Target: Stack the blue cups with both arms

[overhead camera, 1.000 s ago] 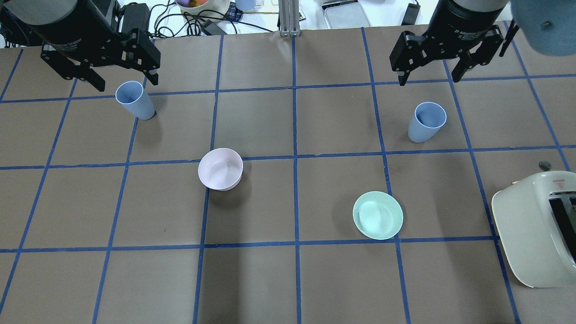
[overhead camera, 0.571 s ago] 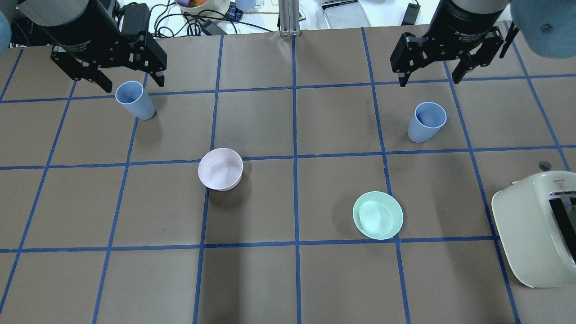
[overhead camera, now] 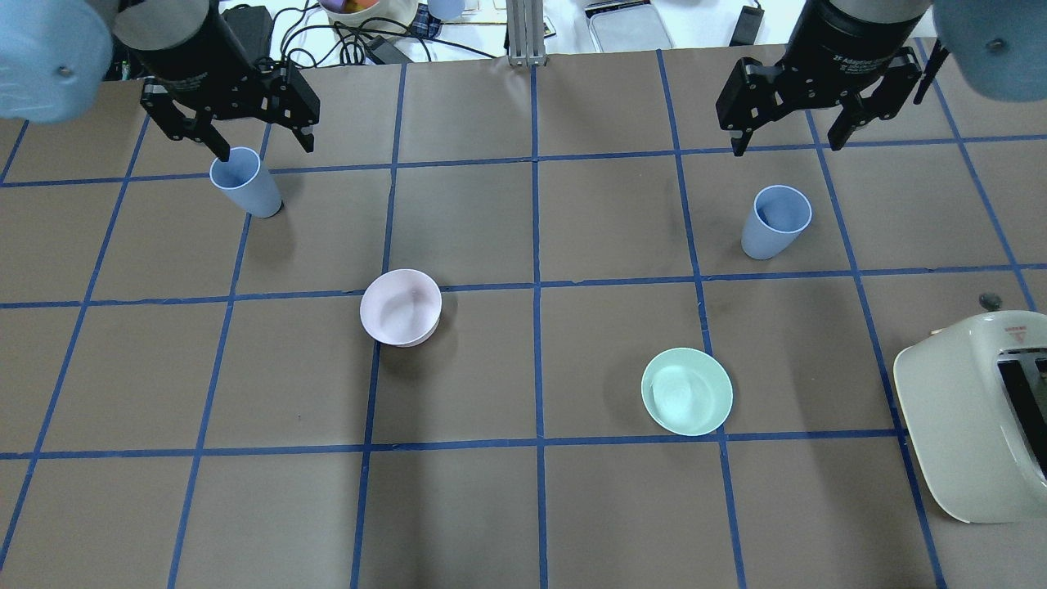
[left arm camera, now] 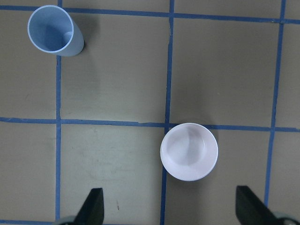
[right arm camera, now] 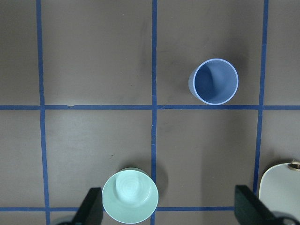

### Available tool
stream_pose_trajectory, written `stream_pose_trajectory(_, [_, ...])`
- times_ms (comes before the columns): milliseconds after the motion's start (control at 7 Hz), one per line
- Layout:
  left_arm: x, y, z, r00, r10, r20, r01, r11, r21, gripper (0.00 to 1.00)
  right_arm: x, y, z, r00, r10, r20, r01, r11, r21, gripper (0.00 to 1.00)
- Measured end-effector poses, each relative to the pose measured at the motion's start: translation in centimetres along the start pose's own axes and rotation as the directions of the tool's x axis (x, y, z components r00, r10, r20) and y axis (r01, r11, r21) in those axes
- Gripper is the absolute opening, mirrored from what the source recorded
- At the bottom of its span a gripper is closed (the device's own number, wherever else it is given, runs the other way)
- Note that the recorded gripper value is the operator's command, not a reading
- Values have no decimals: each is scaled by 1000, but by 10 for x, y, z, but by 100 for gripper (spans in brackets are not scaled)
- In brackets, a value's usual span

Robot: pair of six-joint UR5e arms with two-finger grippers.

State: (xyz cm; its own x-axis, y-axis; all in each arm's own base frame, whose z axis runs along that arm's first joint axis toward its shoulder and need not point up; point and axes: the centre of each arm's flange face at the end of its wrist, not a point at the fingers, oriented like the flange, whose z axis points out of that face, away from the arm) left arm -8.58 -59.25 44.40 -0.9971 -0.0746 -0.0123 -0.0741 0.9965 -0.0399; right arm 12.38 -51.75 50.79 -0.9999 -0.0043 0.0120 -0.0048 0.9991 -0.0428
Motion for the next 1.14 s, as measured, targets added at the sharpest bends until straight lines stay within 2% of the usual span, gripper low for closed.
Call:
stream_pose_trajectory(286, [-40, -69, 102, 992, -15, 122, 14, 1000, 11, 99, 2, -3, 5, 1000, 4, 2, -4, 1000, -9, 100])
stream_pose_trajectory(571, [-66, -98, 167, 982, -28, 188, 31, 999, -10, 85, 6, -14, 15, 1000, 8, 1, -8, 1000, -12, 100])
stream_pose_trajectory(714, [-71, -103, 182, 980, -33, 197, 37, 999, -20, 75, 10, -20, 18, 1000, 10, 1, -10, 1000, -5, 100])
stream_pose_trajectory(857, [-73, -108, 192, 979, -35, 199, 38, 999, -12, 30, 19, -26, 22, 1000, 16, 0, -16, 1000, -4, 100])
stream_pose_trajectory(1000, [-73, -112, 199, 979, -34, 201, 34, 999, 5, 0, 36, -34, 30, 999, 35, -2, -35, 999, -13, 100])
stream_pose_trajectory(1143, [-74, -114, 205, 979, -31, 202, 29, 1000, 11, 0, 63, -48, 47, 998, 57, -3, -57, 998, -22, 100])
